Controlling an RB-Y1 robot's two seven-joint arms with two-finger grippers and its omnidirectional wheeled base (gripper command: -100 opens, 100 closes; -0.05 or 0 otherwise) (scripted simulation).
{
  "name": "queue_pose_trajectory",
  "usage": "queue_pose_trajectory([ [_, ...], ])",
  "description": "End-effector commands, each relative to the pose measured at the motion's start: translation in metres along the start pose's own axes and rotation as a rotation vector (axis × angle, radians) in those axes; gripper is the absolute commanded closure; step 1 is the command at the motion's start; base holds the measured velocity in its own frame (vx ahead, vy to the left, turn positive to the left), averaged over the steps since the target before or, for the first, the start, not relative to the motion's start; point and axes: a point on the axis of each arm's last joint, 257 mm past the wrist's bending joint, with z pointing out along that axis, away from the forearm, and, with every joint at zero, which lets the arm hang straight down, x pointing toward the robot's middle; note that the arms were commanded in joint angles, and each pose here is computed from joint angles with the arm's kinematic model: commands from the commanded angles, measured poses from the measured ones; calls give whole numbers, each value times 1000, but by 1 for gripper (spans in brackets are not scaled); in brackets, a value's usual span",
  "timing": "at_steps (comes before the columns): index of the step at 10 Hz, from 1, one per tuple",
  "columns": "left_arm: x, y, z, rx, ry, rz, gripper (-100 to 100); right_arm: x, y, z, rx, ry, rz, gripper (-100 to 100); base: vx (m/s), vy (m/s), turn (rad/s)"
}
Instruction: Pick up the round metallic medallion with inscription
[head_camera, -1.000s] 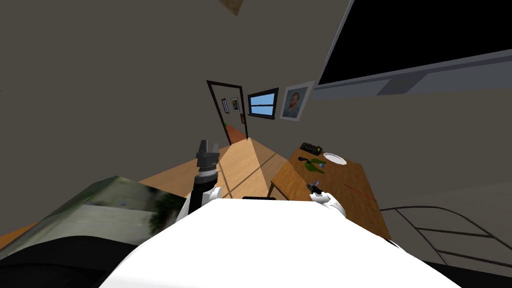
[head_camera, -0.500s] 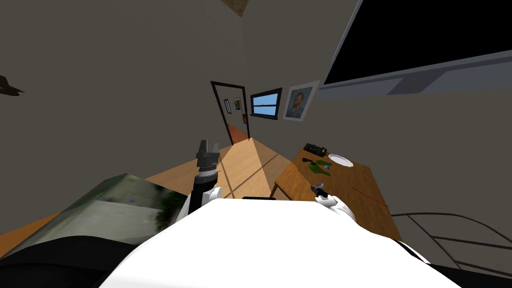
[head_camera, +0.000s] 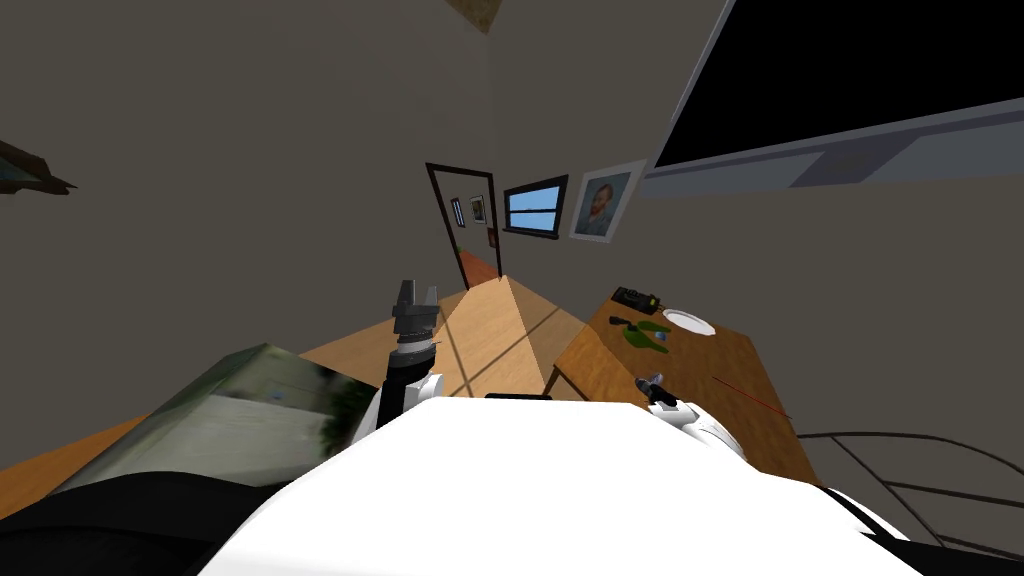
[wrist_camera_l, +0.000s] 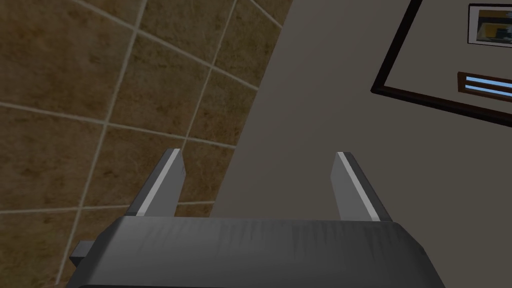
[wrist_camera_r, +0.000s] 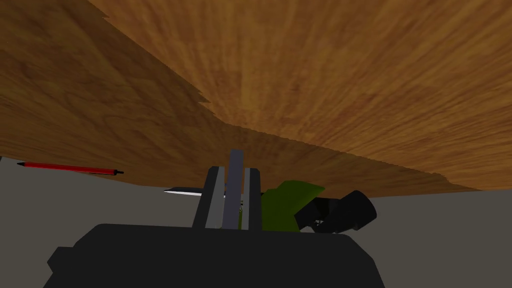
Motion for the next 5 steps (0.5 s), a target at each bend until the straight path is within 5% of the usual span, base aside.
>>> queue_pose_trajectory([
  [1, 0, 0, 0, 0, 0, 0, 0, -3, -7, 1, 4, 0, 12, 100, 12, 80, 84],
  [5, 0, 0, 0, 0, 0, 0, 0, -6, -22, 0, 15, -2, 18, 100, 28, 41, 34],
])
